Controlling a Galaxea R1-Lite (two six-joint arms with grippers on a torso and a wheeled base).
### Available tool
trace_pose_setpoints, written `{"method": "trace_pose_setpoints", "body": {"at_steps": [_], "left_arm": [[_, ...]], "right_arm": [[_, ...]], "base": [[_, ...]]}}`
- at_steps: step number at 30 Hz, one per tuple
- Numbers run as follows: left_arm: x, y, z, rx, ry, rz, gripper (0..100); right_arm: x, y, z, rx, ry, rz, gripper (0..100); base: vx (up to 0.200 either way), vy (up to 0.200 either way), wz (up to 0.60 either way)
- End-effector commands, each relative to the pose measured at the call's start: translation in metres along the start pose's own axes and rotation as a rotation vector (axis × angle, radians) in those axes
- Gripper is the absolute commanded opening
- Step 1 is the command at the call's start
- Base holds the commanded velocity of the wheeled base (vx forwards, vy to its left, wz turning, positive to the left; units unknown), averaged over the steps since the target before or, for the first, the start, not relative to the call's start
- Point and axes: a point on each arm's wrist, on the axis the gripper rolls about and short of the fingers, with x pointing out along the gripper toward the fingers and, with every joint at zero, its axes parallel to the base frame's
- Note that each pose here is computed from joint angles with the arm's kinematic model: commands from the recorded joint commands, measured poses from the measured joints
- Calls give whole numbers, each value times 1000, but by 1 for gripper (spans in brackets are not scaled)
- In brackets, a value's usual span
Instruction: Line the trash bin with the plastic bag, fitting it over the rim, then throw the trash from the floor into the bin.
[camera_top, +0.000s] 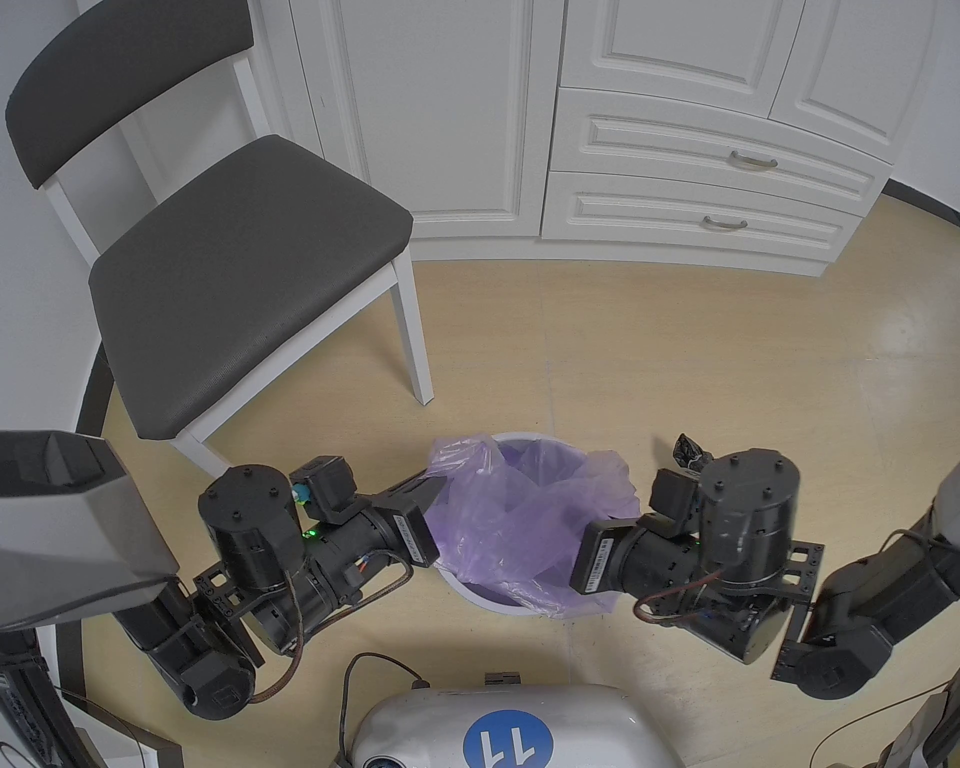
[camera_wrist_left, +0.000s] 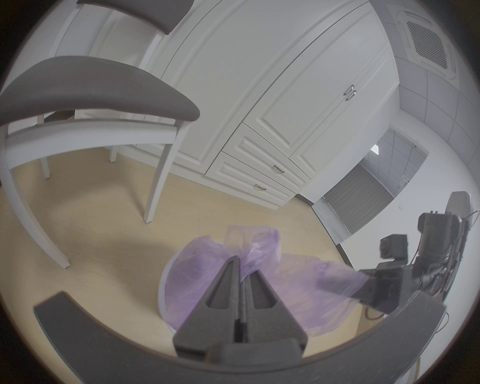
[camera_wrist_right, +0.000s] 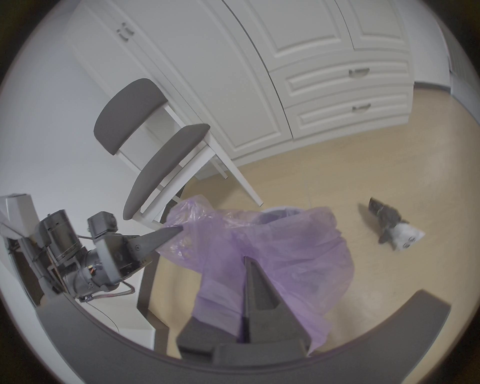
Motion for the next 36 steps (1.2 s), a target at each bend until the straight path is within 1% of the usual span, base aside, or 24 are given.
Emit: {"method": "trace_pose_setpoints", "body": {"at_steps": [1, 6, 9, 11, 15, 20, 23, 27, 28, 30, 33, 36], "left_arm": [[-8, 4, 13, 4, -33, 7, 0], [-9, 5, 12, 4, -29, 10, 0], [-9, 5, 13, 4, -33, 11, 0], [-11, 3, 17, 4, -45, 5, 0], [-13, 2, 20, 4, -52, 2, 0], [-16, 1, 24, 6, -66, -1, 0], [-18, 0, 26, 6, -72, -3, 0], [-20, -2, 28, 6, -77, -7, 0], [-21, -2, 28, 6, -78, -9, 0], [-20, -3, 27, 6, -74, -14, 0], [-19, -3, 23, 6, -59, -13, 0], [-15, -2, 14, 3, -30, -9, 0]], "right_arm": [[35, -1, -21, 67, 58, -8, 0], [58, -3, -33, 146, 59, -15, 0], [67, -6, -38, 166, 46, -18, 0], [77, -9, -42, 205, 29, -13, 0], [94, -16, -48, 279, 31, 11, 0], [124, -22, -45, 350, 22, 58, 0], [138, -20, -48, 351, 28, 81, 0], [149, -21, -56, 345, 54, 66, 0], [153, -24, -59, 342, 70, 49, 0], [157, -35, -58, 343, 70, 20, 0], [162, -49, -56, 348, 59, -10, 0], [164, -64, -47, 357, 34, -41, 0]], "base": [[0, 0, 0], [0, 0, 0], [0, 0, 0], [0, 0, 0], [0, 0, 0], [0, 0, 0], [0, 0, 0], [0, 0, 0], [0, 0, 0], [0, 0, 0], [0, 0, 0], [0, 0, 0]]}}
